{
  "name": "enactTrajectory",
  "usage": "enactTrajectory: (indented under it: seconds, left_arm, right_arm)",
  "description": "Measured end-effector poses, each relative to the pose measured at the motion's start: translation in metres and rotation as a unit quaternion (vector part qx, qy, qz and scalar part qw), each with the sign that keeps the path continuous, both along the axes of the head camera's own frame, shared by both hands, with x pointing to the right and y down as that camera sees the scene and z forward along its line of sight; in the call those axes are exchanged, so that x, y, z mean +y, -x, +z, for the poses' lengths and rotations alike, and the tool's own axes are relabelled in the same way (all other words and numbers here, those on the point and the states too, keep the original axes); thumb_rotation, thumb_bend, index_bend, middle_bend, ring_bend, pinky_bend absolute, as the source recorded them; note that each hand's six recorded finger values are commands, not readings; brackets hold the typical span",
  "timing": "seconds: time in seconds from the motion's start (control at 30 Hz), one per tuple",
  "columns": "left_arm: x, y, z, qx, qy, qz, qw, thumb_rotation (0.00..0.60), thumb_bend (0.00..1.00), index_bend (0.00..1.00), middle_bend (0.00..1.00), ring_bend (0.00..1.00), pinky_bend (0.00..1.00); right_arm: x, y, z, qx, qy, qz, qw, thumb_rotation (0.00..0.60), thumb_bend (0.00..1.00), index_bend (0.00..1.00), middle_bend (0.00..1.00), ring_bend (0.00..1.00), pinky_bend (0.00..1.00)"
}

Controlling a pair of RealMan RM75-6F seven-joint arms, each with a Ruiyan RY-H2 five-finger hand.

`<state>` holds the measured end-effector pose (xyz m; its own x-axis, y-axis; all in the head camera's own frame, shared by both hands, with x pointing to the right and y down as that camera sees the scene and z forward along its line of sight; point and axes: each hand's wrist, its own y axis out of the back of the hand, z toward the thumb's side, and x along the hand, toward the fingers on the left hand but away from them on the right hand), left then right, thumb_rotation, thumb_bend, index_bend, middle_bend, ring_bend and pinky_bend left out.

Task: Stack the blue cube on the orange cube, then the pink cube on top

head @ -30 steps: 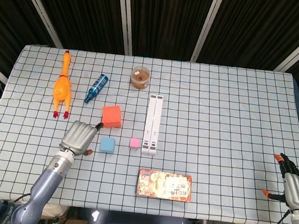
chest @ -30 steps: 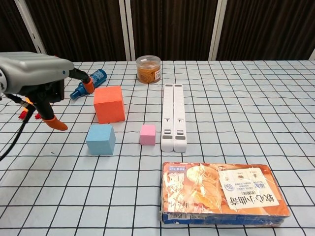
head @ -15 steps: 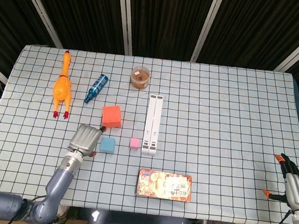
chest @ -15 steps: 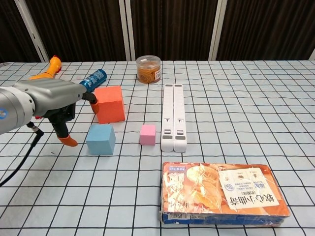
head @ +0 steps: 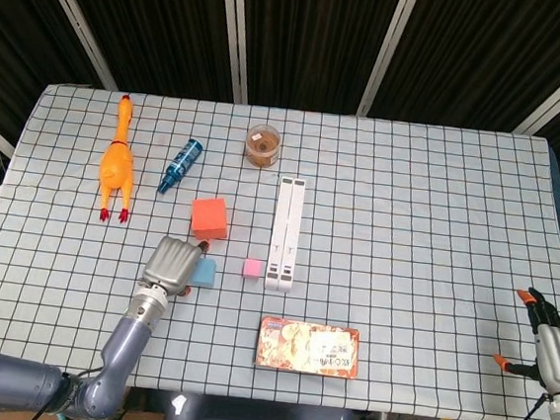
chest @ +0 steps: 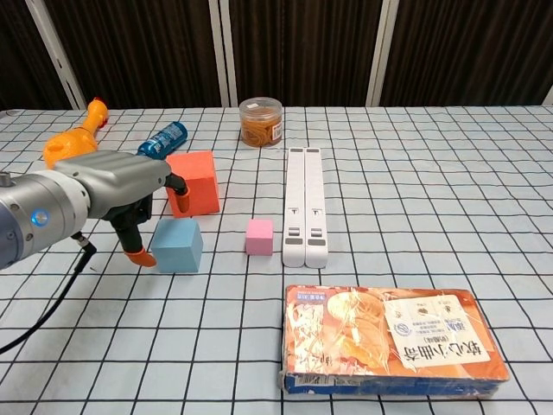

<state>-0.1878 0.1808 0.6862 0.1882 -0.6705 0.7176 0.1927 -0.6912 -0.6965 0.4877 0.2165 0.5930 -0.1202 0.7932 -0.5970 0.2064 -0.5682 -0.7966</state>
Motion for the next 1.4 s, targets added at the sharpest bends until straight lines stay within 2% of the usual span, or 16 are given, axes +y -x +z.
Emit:
enactTrajectory:
  seconds: [0.27, 0.7, 1.07, 1.4]
  left_arm:
    - [0.004, -0.003, 0.001, 0.003, -0.003, -0.003, 1.0000, 0.600, 0.12, 0.31, 0.98, 0.79, 0.78]
    - [0.009, -0.004, 0.004, -0.002, -0.012, -0.010, 0.9999, 0.600, 0.12, 0.31, 0.98, 0.79, 0.80]
    - [0.011, 0.002, 0.001, -0.007, -0.054, -0.048, 0.9974, 0.600, 0.17, 0.35, 0.99, 0.81, 0.82]
    - [0.016, -0.002, 0.003, -0.003, -0.064, -0.073, 0.9953, 0.600, 0.17, 0.35, 0.99, 0.82, 0.83]
  right_arm:
    - [0.001, 0.000, 0.001, -0.001, 0.004, 0.000, 1.0000, 0.600, 0.04, 0.10, 0.05, 0.10, 0.21]
    - [0.002, 0.001, 0.004, -0.004, 0.010, -0.001, 0.9999, 0.600, 0.04, 0.11, 0.05, 0.10, 0.21]
    - [0.004, 0.004, 0.010, -0.007, 0.023, -0.004, 0.9997, 0.600, 0.04, 0.11, 0.05, 0.10, 0.21]
    - [0.004, 0.005, 0.012, -0.010, 0.025, -0.004, 0.9996, 0.600, 0.04, 0.11, 0.05, 0.10, 0.21]
